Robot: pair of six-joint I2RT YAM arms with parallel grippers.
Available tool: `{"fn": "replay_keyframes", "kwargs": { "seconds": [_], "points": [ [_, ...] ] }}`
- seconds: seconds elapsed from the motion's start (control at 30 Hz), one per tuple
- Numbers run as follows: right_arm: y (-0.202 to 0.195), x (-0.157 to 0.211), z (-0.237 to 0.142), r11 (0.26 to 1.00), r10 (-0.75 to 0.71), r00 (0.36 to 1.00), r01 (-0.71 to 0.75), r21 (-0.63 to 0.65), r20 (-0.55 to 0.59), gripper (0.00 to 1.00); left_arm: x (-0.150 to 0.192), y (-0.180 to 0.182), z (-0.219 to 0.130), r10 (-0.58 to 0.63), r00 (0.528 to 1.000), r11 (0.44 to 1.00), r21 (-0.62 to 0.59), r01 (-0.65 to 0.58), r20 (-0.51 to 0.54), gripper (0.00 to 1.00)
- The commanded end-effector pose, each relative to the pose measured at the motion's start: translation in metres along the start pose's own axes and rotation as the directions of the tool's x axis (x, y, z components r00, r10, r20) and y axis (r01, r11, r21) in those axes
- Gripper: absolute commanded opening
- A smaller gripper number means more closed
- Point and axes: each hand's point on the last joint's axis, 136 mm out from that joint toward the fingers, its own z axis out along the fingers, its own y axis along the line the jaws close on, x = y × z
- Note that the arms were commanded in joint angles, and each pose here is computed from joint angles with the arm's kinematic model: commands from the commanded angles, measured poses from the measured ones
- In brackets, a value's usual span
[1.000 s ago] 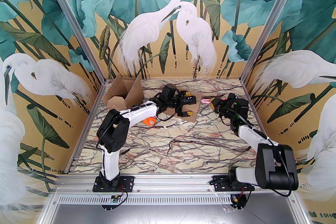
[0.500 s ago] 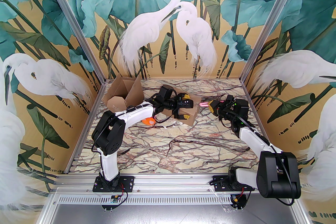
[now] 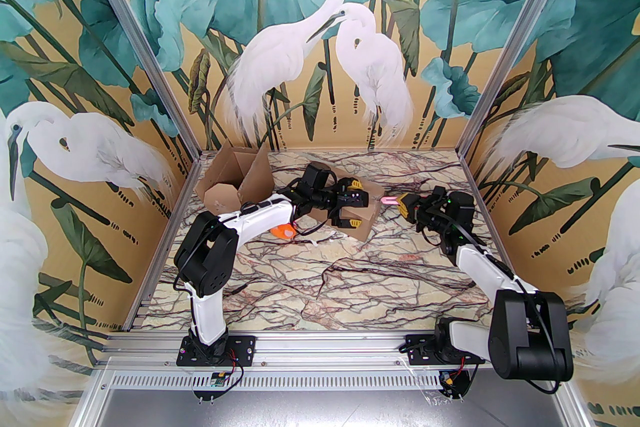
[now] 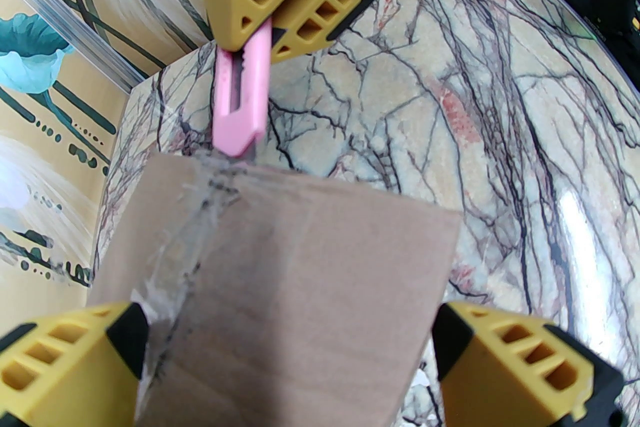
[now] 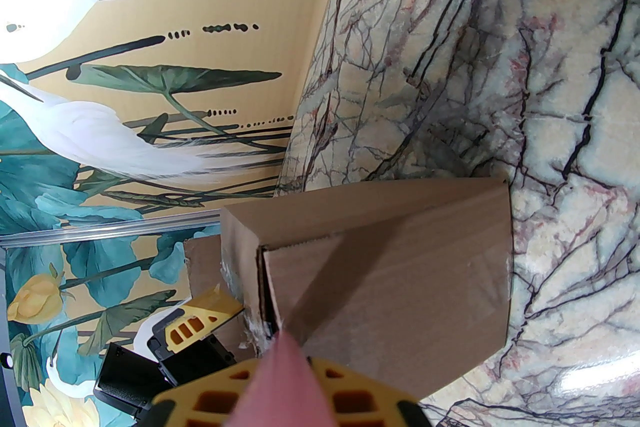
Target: Unpack the express box
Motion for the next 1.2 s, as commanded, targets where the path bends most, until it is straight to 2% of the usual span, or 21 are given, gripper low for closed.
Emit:
{"fn": "replay_keyframes", "kwargs": {
  "seconds": [0.0, 0.1, 0.27, 0.6, 0.9, 1.17],
  "points": [
    [0.003, 0.0, -0.006, 0.999, 0.037, 0.999, -0.037, -0.009, 0.023, 0.0, 0.001, -0.005, -0.002, 0.01, 1.0, 1.0, 0.001, -0.01, -0.015, 1.0],
    [0.004, -0.001, -0.009, 0.998, 0.055, 0.998, -0.055, -0.008, 0.035, 0.0, 0.002, -0.006, -0.002, 0.013, 1.0, 1.0, -0.002, -0.013, -0.019, 1.0],
    [0.009, 0.0, -0.015, 1.0, -0.009, 0.999, 0.007, 0.022, 0.054, 0.0, 0.004, -0.005, -0.001, 0.006, 1.0, 1.0, -0.009, -0.007, -0.027, 0.99],
    [0.026, 0.005, -0.038, 0.97, -0.222, 0.972, 0.212, 0.114, 0.077, 0.0, 0.009, -0.003, -0.002, -0.04, 0.999, 0.999, -0.011, 0.04, -0.037, 1.0],
    [0.019, 0.008, -0.043, 0.95, -0.285, 0.958, 0.278, 0.145, 0.032, 0.0, 0.016, -0.001, 0.0, -0.085, 0.995, 0.996, -0.012, 0.085, -0.051, 0.99],
    [0.026, 0.0, -0.057, 0.947, -0.307, 0.948, 0.296, 0.123, 0.085, 0.0, 0.018, -0.001, 0.001, -0.1, 0.994, 0.995, -0.008, 0.1, -0.054, 1.0]
  ]
}}
